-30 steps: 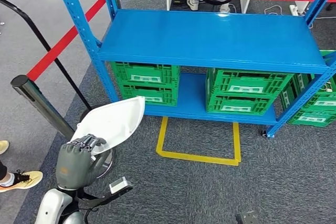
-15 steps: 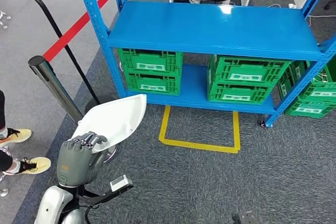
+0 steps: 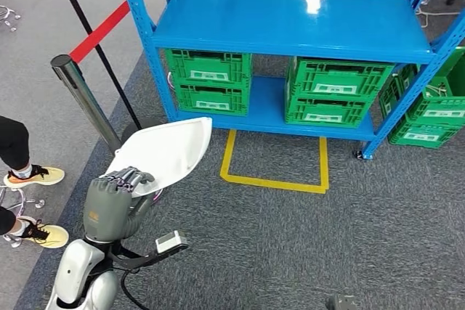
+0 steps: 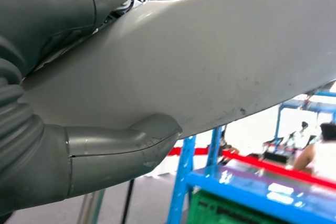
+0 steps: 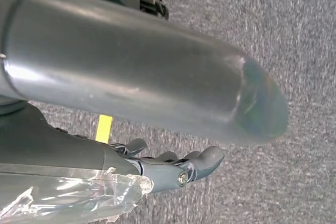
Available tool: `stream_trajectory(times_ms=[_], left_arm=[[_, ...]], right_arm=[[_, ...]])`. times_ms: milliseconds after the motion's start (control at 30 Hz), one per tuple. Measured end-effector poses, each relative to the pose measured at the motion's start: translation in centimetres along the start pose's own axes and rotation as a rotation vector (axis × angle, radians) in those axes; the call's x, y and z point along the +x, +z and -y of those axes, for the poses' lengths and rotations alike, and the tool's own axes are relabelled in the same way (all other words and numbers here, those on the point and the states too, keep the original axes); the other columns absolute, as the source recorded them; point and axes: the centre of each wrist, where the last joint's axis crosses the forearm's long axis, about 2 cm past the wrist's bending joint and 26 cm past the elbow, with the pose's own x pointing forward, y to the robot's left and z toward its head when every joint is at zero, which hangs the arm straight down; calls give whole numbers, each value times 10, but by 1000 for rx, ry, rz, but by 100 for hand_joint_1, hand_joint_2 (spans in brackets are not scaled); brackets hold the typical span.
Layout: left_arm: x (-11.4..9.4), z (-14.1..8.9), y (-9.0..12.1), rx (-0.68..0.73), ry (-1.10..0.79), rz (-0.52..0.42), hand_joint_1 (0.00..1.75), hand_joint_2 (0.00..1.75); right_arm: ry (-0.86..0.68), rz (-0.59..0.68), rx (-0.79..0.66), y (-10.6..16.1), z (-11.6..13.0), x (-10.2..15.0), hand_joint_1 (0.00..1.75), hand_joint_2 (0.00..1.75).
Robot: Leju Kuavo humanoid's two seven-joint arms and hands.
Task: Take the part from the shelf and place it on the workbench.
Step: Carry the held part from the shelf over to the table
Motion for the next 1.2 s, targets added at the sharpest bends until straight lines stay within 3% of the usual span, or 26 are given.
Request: stream_trajectory(times_ms=[1200], left_arm=[[11,33,-26,-130,188,93,173,175]], right_arm=[[-139,-68,-124,15,-14,-17,0,0]])
